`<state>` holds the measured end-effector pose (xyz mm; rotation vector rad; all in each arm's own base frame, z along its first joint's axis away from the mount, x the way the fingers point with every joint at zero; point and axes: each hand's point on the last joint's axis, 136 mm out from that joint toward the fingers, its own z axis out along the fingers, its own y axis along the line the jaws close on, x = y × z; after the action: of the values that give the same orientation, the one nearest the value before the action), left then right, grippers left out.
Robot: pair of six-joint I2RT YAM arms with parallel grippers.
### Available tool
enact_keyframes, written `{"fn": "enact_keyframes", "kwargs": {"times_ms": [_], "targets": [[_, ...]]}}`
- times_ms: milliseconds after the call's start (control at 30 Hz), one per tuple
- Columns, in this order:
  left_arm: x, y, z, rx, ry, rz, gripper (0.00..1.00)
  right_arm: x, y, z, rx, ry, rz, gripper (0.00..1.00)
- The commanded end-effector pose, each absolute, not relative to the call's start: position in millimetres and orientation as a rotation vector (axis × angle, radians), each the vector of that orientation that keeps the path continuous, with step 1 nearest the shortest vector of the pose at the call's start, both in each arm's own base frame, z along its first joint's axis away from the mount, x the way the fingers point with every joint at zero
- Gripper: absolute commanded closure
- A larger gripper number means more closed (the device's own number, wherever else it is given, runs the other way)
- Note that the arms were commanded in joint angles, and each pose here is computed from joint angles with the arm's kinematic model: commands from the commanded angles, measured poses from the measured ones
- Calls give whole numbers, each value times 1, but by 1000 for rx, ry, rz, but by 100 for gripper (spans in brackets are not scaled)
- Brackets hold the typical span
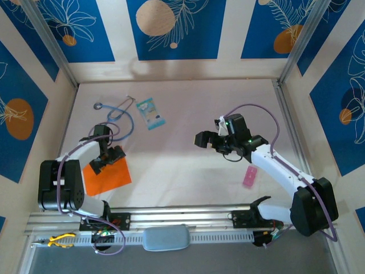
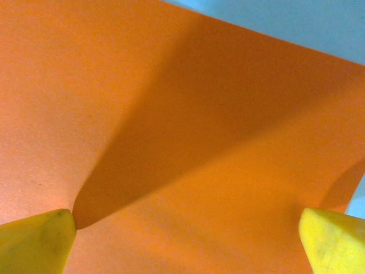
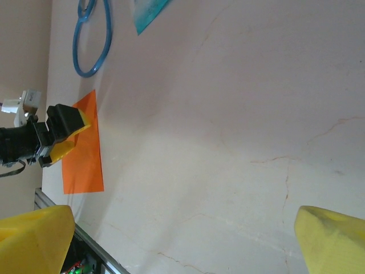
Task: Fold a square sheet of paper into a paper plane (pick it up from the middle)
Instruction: Move the square sheet of paper to the center of the table.
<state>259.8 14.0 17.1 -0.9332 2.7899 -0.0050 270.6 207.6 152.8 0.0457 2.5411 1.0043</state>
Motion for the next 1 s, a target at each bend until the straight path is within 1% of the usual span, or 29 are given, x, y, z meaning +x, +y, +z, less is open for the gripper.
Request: {"fn": "enact_keyframes", "kwargs": {"times_ms": [0, 167, 267, 400, 567, 733, 967], "targets": [[252, 10, 12, -977, 2836, -32, 0, 265, 203, 147, 120, 2570, 987, 1], [248, 5, 9, -974, 2853, -74, 0, 264, 199, 144, 170, 2576, 962, 1], [248, -4, 9, -964, 2853, -149, 0, 263, 198, 143, 187, 2575, 958, 1], [248, -23, 8, -952, 2846, -313, 0, 262, 195, 141, 203, 2578, 943, 1], [242, -38, 12, -927, 2859, -374, 0, 262, 192, 137, 230, 2583, 929, 1], [242, -64, 21, -839, 2866, -413, 0, 261, 192, 133, 232, 2591, 929, 1], [253, -117, 26, -698, 2895, -434, 0, 256, 179, 124, 244, 2632, 851, 1]]}}
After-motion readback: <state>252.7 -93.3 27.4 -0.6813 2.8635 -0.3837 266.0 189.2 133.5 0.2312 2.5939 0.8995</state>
